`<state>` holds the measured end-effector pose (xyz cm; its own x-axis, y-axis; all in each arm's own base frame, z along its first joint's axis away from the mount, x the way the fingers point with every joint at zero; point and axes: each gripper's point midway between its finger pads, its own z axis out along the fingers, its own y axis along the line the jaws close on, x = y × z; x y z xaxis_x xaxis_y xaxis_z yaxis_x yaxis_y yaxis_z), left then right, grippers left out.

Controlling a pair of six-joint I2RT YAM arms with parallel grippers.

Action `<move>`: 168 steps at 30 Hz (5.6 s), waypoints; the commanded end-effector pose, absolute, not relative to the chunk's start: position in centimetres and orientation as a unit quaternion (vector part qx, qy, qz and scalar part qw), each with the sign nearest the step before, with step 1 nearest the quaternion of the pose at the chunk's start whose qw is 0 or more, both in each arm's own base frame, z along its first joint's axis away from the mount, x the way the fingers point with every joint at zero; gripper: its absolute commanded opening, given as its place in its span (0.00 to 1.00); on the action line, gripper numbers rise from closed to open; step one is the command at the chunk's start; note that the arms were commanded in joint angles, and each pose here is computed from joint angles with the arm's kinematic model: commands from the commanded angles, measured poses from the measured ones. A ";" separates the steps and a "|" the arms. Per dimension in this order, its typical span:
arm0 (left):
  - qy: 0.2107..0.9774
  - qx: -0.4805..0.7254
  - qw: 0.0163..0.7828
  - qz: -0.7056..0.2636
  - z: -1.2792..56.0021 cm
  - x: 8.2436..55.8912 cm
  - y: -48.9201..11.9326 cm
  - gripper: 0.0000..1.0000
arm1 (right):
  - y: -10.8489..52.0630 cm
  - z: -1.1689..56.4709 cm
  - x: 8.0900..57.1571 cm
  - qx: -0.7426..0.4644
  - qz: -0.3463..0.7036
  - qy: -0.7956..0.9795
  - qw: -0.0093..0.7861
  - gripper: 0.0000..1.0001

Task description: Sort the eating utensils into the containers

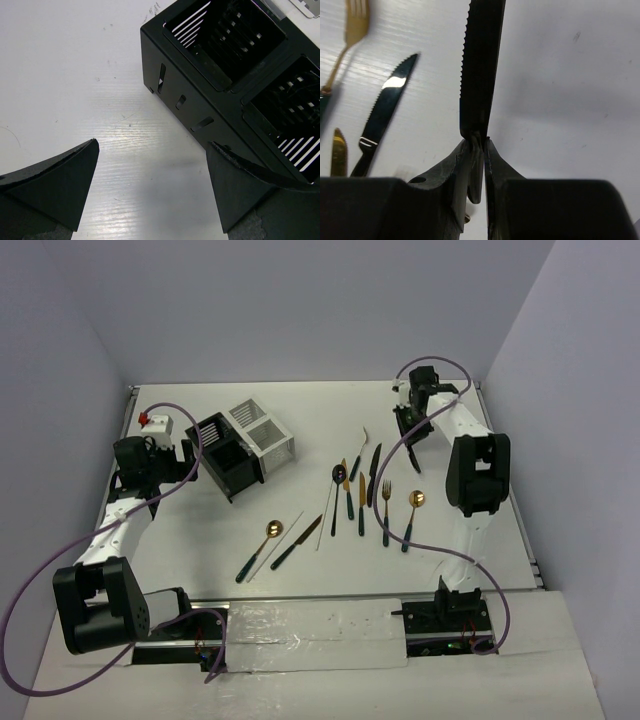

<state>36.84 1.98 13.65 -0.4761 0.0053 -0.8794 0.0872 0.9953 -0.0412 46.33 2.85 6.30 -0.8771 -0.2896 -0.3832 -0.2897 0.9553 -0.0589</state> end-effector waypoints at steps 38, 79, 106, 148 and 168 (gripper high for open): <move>0.840 0.021 0.542 -0.013 16.4 37.9 3.1 0.99 | 44.4 37.6 51.4 -0.183 0.393 0.569 0.699 0.00; 0.834 0.022 0.552 -0.002 17.3 37.8 3.5 0.99 | 47.8 28.0 52.5 -0.172 0.340 0.655 0.652 0.46; 0.831 0.049 0.554 -0.016 17.5 36.9 2.5 0.99 | 7.7 15.4 32.3 0.076 0.052 0.943 0.319 0.67; 0.823 0.109 0.554 -0.067 20.7 35.7 -0.1 0.94 | 11.6 26.0 34.1 0.030 0.014 0.842 0.539 0.00; 0.842 0.071 0.535 -0.014 19.5 34.7 2.2 0.97 | 43.2 29.2 47.9 -0.236 0.201 0.705 0.638 0.00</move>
<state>34.47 1.46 19.09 -0.4313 0.0941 -0.8973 0.1560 0.9873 0.0286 47.34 43.01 28.64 -0.0969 -0.0186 -0.9951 -0.5787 0.8145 0.0411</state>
